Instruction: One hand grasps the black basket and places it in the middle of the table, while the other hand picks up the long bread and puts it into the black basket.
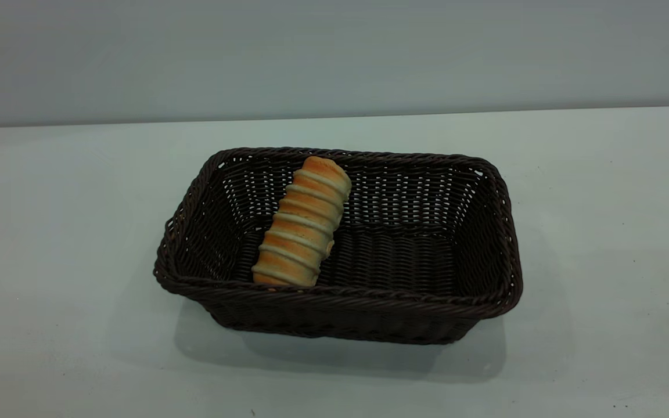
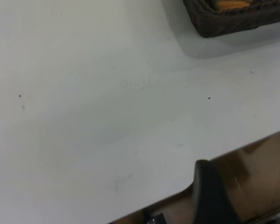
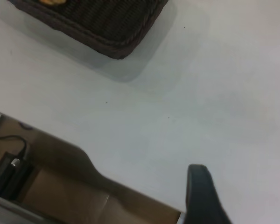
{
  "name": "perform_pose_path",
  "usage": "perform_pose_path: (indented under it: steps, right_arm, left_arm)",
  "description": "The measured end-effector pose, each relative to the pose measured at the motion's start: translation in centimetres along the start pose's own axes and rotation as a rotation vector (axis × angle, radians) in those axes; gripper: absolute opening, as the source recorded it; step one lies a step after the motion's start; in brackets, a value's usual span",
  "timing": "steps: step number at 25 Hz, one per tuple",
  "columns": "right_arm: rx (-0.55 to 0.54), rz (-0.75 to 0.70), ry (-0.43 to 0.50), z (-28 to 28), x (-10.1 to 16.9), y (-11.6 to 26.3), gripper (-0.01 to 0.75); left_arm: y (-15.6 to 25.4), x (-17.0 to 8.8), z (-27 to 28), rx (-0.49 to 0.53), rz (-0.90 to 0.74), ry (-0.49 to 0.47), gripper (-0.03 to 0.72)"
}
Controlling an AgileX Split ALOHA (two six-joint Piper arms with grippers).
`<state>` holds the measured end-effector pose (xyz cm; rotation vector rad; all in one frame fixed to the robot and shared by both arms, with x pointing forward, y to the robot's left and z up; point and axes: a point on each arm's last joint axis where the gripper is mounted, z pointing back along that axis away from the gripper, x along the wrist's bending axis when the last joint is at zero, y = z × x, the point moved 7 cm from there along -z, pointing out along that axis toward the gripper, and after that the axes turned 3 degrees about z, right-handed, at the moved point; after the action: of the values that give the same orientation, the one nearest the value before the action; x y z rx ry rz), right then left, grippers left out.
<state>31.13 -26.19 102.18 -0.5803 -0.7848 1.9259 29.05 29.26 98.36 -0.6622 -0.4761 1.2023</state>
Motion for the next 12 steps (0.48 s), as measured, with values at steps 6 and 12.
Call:
perform_pose_path:
  steps: [6, 12]
  right_arm:
    - [-0.003, 0.012, 0.025, 0.00, -0.41, -0.06, 0.456]
    - [0.021, -0.003, 0.022, -0.09, -0.35, 0.38, 0.456]
  left_arm:
    - [0.00, 0.00, 0.00, 0.000, -0.004, 0.000, 0.428]
    - [0.00, 0.00, 0.00, 0.000, -0.005, 0.000, 0.428]
